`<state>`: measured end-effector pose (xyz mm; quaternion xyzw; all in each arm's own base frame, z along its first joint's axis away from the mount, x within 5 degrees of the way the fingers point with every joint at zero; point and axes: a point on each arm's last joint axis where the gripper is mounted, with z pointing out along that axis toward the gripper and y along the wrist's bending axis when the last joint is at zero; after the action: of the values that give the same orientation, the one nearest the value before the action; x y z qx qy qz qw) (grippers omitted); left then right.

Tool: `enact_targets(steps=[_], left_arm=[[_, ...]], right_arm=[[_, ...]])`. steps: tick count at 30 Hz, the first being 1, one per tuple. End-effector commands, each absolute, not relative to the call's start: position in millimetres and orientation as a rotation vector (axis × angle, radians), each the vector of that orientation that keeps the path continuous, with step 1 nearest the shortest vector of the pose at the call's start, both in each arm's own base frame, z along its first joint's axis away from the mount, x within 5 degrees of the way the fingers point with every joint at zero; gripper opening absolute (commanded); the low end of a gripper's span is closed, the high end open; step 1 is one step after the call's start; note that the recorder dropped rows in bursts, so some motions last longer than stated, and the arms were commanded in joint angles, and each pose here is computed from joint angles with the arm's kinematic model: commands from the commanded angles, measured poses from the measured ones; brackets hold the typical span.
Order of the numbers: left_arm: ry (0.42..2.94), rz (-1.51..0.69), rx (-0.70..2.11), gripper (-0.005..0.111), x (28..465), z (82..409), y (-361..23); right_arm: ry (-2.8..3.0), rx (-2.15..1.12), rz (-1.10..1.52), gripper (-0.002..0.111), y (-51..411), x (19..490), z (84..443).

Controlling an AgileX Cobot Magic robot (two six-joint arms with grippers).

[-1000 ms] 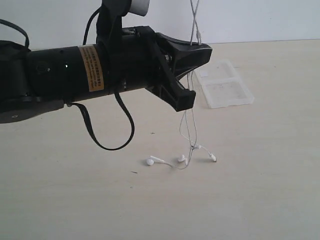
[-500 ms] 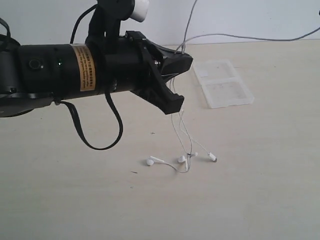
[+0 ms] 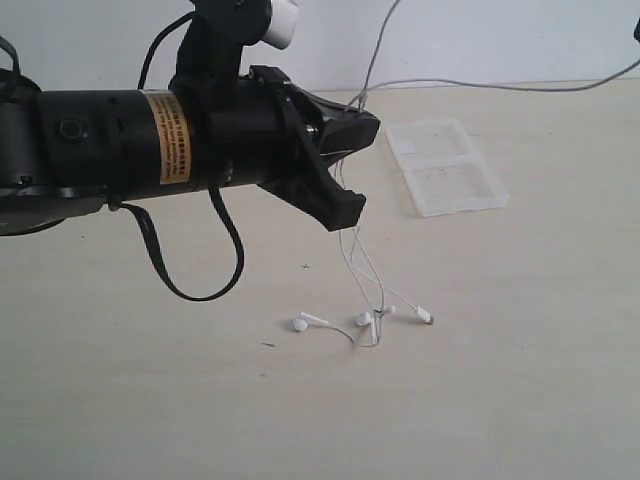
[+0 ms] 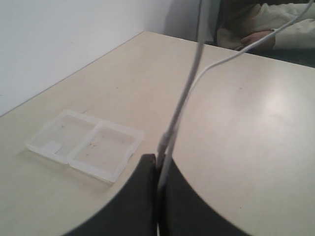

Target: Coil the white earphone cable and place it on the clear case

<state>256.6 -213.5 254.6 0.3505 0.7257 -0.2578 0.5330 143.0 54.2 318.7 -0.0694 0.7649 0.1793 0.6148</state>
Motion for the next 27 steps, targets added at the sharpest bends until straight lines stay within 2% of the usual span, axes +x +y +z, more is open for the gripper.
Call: enact_targets(steps=[1, 17, 22, 24, 27], left_arm=[[1.750, -0.637, 0.813, 0.000, 257, 254, -215], [1.717, -0.682, 0.817, 0.000, 255, 257, -218], [1.660, -0.737, 0.822, 0.001, 252, 261, -221], [1.652, -0.744, 0.823, 0.006, 252, 262, -221], [1.652, -0.744, 0.823, 0.020, 252, 262, -221]], right_arm=[[1.694, -0.186, 0.393, 0.000, 58, 155, 354], [1.837, -0.487, 0.337, 0.000, 88, 205, 454], [1.861, -0.526, 0.344, 0.000, 92, 210, 474], [1.867, -0.537, 0.347, 0.000, 93, 211, 479], [1.865, -0.543, 0.348, 0.000, 93, 211, 485]])
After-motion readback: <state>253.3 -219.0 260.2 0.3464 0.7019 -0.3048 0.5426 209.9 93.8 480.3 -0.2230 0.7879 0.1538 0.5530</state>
